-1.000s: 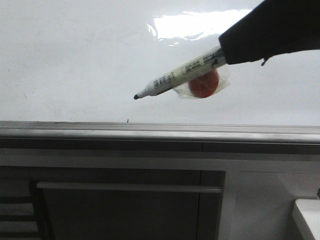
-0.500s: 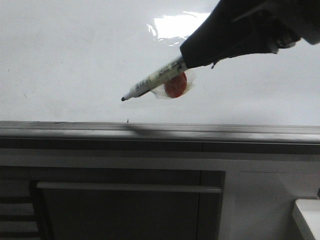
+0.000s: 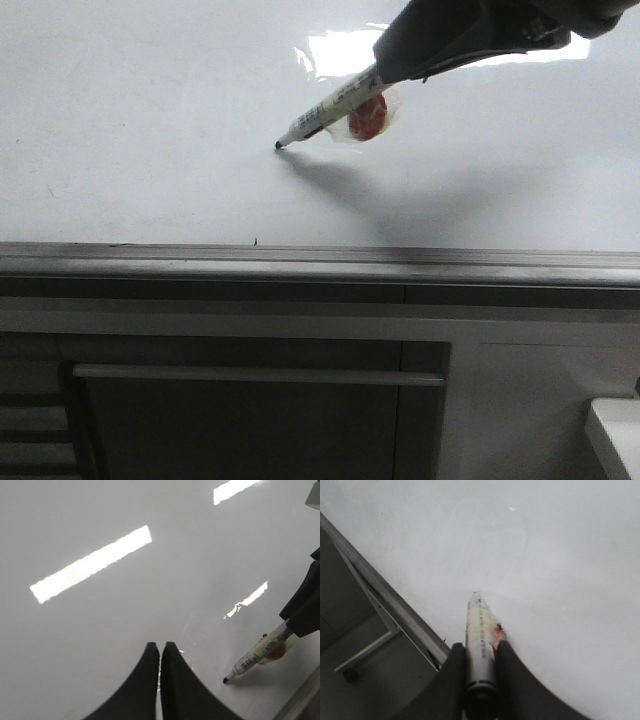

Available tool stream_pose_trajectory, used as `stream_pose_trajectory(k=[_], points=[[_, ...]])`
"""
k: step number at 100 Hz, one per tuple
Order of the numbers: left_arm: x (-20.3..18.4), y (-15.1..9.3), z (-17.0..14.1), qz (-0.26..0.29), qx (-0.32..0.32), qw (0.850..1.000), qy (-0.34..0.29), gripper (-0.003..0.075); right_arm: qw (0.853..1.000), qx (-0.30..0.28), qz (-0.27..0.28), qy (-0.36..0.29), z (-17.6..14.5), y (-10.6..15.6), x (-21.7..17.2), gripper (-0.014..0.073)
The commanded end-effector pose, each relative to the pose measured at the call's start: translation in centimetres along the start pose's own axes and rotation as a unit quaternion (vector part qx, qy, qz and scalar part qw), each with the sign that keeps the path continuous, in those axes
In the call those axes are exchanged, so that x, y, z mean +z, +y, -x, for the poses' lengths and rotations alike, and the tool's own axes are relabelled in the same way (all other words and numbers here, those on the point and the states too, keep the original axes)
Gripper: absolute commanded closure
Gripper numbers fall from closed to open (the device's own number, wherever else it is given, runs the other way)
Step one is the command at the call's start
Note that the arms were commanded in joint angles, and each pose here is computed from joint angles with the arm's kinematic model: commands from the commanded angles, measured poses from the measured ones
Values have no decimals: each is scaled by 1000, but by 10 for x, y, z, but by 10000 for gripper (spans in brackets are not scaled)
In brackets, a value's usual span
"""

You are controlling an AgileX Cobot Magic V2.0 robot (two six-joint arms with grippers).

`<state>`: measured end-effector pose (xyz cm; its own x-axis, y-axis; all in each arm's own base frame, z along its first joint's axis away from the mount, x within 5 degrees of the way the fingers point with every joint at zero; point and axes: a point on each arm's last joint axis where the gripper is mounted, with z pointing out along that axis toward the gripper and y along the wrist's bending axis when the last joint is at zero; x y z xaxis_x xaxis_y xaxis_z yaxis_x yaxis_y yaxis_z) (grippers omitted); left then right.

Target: Write number 0 on whiteboard

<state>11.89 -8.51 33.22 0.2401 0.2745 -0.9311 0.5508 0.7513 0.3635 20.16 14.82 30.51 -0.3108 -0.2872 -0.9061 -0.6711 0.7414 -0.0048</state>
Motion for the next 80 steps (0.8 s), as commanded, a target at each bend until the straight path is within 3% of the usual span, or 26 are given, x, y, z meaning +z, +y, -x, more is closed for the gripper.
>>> stream_pose_trajectory(k=[1,48,80], points=[[-1,4,17,4,-18,998,-56,741,999,1,-25,-41,20,-8,-6,662],[-1,4,17,4,-19,998,-57,741,997,5,-49,-63,43,-30,-31,661],[-1,4,18,3,-19,998,-59,741,999,35,-30,5,12,-35,-29,641]])
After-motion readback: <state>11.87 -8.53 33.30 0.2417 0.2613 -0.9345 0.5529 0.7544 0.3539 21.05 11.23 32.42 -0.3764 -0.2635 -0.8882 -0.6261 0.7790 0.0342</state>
